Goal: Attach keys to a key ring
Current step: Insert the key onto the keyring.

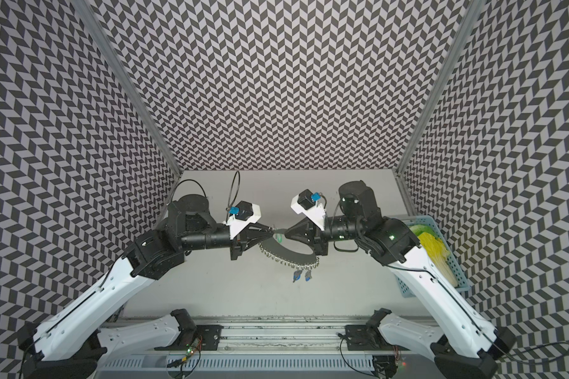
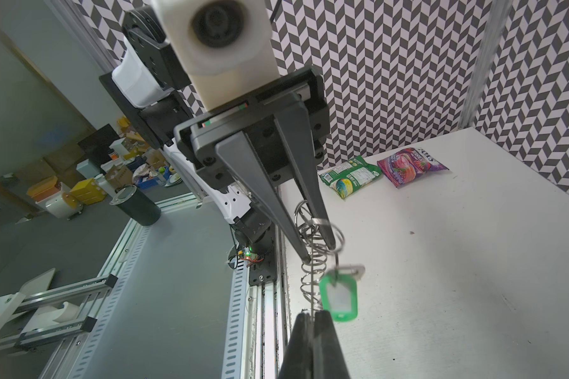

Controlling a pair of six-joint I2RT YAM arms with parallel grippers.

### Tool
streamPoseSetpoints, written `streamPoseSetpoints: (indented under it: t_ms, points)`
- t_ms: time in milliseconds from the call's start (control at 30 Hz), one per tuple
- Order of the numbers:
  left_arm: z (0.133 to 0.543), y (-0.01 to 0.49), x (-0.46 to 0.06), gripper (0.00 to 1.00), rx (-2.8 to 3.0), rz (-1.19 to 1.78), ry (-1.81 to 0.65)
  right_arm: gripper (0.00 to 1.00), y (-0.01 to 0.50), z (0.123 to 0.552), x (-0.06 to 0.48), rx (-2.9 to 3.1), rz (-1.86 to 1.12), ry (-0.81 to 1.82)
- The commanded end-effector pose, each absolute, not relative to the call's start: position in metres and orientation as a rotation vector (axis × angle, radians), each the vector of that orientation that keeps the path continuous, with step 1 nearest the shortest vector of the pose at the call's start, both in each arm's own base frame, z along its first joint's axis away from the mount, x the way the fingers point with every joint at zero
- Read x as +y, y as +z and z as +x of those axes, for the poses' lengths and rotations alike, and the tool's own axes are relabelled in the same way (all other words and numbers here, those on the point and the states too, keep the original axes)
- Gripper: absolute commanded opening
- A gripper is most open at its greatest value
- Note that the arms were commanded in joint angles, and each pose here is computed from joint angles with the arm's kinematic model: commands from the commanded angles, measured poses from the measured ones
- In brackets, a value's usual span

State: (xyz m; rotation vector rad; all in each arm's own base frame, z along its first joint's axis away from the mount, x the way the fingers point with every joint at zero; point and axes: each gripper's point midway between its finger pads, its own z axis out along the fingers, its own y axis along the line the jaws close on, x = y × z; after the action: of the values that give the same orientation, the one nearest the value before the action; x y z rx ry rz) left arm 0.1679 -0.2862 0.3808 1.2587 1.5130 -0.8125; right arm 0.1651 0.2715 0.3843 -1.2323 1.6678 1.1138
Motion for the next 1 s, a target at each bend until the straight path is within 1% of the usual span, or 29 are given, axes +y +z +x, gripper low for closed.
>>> streamPoseSetpoints:
  t_ms: [0,267,733,800,900,933,967]
  points:
    - [0.17,0.367,-0.281,0.19,1.55,1.281,-0.746,0.0,0.405,0.171,0.271,1.611,-1.219,1.077]
    - [0.173,0.365,-0.282,0.15,1.554,1.285,-0.733,0.0,0.401,0.17,0.27,1.619,-1.225,1.072]
    - [0.18,0.37,-0.287,0.15,1.541,1.272,-0.714,0.0,0.401,0.172,0.271,1.618,-1.237,1.062]
    - [0.18,0.37,-0.289,0.12,1.533,1.272,-0.723,0.0,0.401,0.172,0.271,1.621,-1.238,1.061]
    - [0.179,0.369,-0.293,0.02,1.523,1.278,-0.752,0.0,0.401,0.174,0.271,1.627,-1.237,1.051]
    - [0.179,0.369,-0.295,0.0,1.524,1.28,-0.764,0.0,0.401,0.174,0.271,1.626,-1.235,1.048]
    - [0.179,0.369,-0.296,0.0,1.52,1.279,-0.772,0.0,0.401,0.175,0.271,1.631,-1.233,1.045]
